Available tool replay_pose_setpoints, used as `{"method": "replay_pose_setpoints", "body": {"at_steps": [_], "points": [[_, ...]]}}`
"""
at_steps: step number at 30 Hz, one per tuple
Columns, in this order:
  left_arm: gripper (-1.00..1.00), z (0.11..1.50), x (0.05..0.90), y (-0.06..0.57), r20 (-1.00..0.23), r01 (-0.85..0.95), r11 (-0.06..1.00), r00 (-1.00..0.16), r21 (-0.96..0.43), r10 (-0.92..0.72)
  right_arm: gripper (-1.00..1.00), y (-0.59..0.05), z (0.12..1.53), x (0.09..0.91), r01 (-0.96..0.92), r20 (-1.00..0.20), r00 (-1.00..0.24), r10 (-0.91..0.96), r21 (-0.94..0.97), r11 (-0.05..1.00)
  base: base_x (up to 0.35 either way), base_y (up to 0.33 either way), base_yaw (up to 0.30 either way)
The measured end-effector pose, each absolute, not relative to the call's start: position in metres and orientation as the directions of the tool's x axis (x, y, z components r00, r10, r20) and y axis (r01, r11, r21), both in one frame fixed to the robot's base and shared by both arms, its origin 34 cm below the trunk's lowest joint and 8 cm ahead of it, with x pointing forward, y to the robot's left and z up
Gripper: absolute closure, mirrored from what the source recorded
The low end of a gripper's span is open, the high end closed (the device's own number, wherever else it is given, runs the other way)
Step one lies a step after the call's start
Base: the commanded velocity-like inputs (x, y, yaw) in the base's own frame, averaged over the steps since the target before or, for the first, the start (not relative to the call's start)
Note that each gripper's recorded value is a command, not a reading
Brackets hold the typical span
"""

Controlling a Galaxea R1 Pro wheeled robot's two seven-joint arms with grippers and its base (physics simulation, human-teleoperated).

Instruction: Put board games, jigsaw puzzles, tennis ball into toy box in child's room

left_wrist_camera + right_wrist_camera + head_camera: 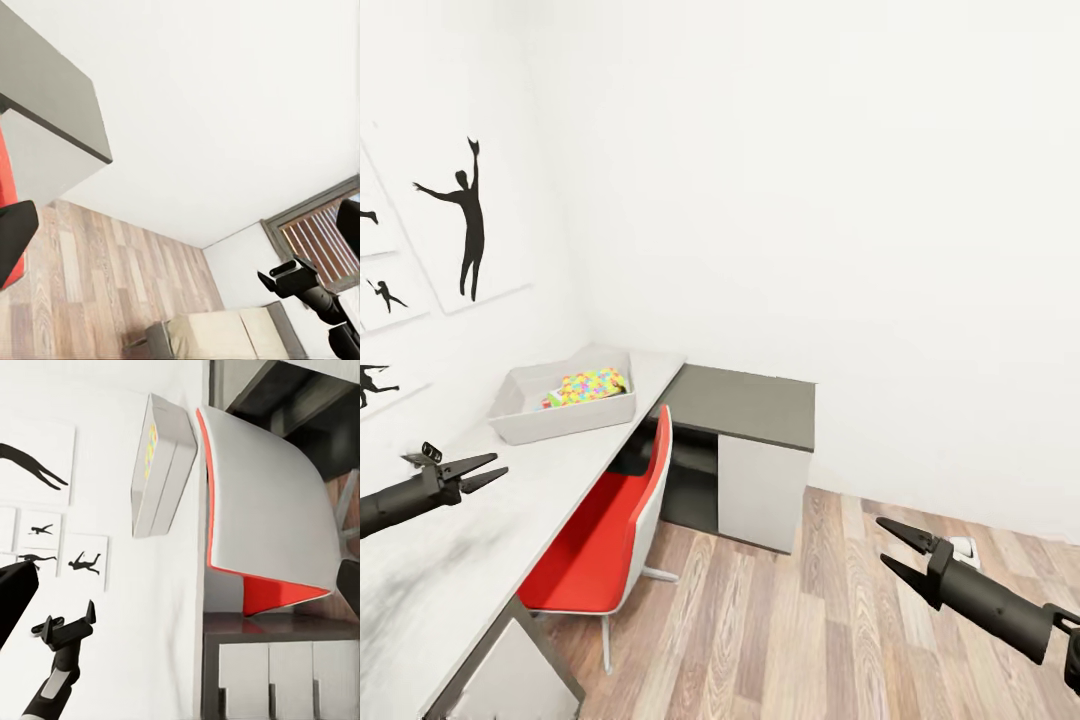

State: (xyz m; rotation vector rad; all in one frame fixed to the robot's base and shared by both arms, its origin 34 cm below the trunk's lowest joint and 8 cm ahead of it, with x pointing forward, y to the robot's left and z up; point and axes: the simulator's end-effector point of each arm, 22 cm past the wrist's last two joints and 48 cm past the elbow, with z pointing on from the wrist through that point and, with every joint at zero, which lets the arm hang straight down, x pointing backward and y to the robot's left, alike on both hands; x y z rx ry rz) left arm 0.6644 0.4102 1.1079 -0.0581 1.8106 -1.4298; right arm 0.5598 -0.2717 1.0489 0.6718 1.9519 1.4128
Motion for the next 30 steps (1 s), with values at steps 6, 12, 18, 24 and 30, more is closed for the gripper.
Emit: {"method": "replay_pose_setpoints", "body": {"at_steps": [6,12,18,24,30], "points": [[-1.00,1.108,0.664,0.410,-0.554,0.425,0.357,-0.671,-0.832,-0.492,-1.00,-0.273,1.045,0.559,0.047,-0.202,-0.673,0.711,0.948,0.314,-0.290,-0.135,-0.284],[-1.00,1.109,0.664,0.411,-0.555,0.426,0.357,-0.670,-0.832,-0.493,-1.00,-0.274,1.042,0.559,0.053,-0.212,-0.673,0.709,0.942,0.332,-0.086,-0.056,-0.285],[-1.00,1.111,0.662,0.419,-0.558,0.421,0.369,-0.665,-0.829,-0.496,-1.00,-0.275,1.041,0.559,0.055,-0.213,-0.673,0.708,0.941,0.335,-0.011,-0.007,-0.285],[-1.00,1.116,0.659,0.436,-0.560,0.405,0.391,-0.659,-0.826,-0.502,-1.00,-0.275,1.041,0.559,0.054,-0.213,-0.673,0.709,0.941,0.335,-0.002,-0.001,-0.285],[-1.00,1.116,0.658,0.439,-0.553,0.395,0.392,-0.664,-0.831,-0.504,-1.00,-0.273,1.041,0.559,0.055,-0.210,-0.672,0.710,0.942,0.331,0.000,0.000,-0.286]]}}
